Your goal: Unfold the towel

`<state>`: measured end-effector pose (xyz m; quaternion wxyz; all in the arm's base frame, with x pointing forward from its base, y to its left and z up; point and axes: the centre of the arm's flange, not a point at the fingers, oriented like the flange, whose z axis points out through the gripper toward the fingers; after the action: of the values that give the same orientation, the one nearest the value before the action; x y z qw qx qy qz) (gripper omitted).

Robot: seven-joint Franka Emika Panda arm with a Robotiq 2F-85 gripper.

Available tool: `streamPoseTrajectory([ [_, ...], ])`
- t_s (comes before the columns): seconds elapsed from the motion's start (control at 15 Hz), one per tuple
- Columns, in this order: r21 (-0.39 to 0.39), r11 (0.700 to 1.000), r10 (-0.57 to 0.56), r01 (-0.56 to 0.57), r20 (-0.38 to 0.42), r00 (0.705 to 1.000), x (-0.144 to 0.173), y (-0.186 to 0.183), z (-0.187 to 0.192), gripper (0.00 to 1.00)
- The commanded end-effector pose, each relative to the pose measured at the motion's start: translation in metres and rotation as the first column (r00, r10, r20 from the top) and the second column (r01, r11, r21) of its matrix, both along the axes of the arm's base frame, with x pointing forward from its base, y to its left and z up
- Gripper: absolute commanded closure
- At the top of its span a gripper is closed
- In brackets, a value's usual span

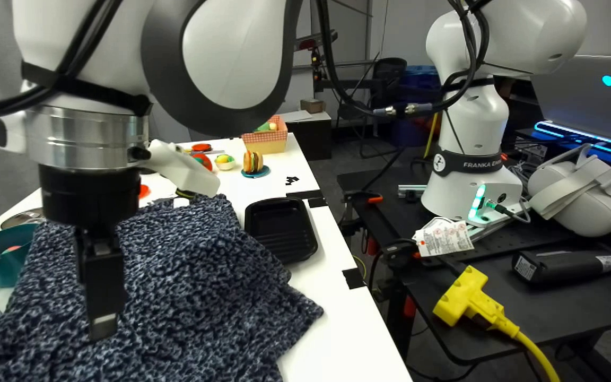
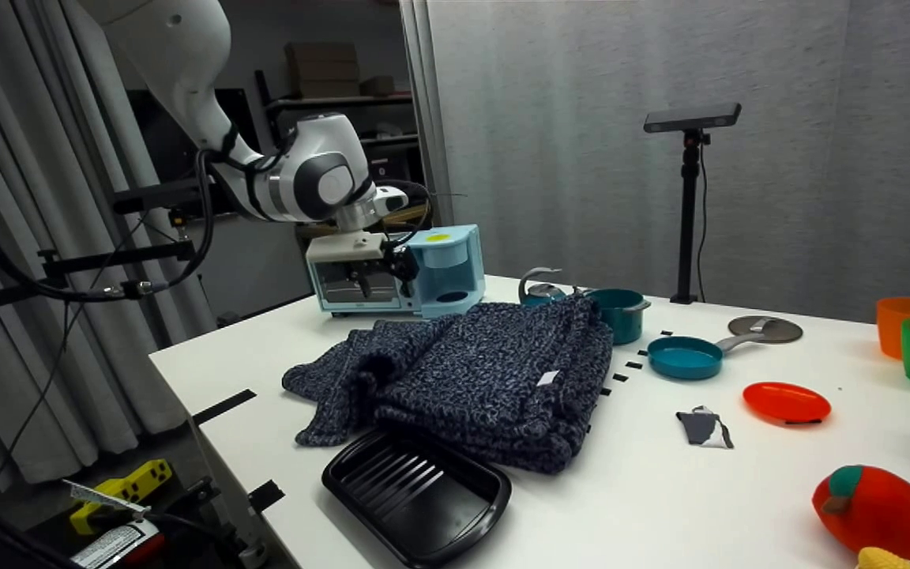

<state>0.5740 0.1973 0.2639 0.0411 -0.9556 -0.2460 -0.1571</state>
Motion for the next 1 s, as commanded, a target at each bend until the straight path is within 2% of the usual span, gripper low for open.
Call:
streamPoseTrajectory([
  [0.0, -0.089, 0.996, -0.043, 0.033, -0.11, 0.993, -0.025, -0.047, 0.0, 0.0],
  [0.2, -0.132, 0.989, -0.09, 0.062, -0.218, 0.972, -0.04, -0.073, -0.015, 0.0],
  [0.4, -0.156, 0.986, -0.102, 0.059, -0.286, 0.953, -0.058, -0.083, -0.023, 0.0],
  [0.93, -0.205, 0.977, -0.123, 0.054, -0.336, 0.934, -0.096, -0.097, -0.024, 0.0],
])
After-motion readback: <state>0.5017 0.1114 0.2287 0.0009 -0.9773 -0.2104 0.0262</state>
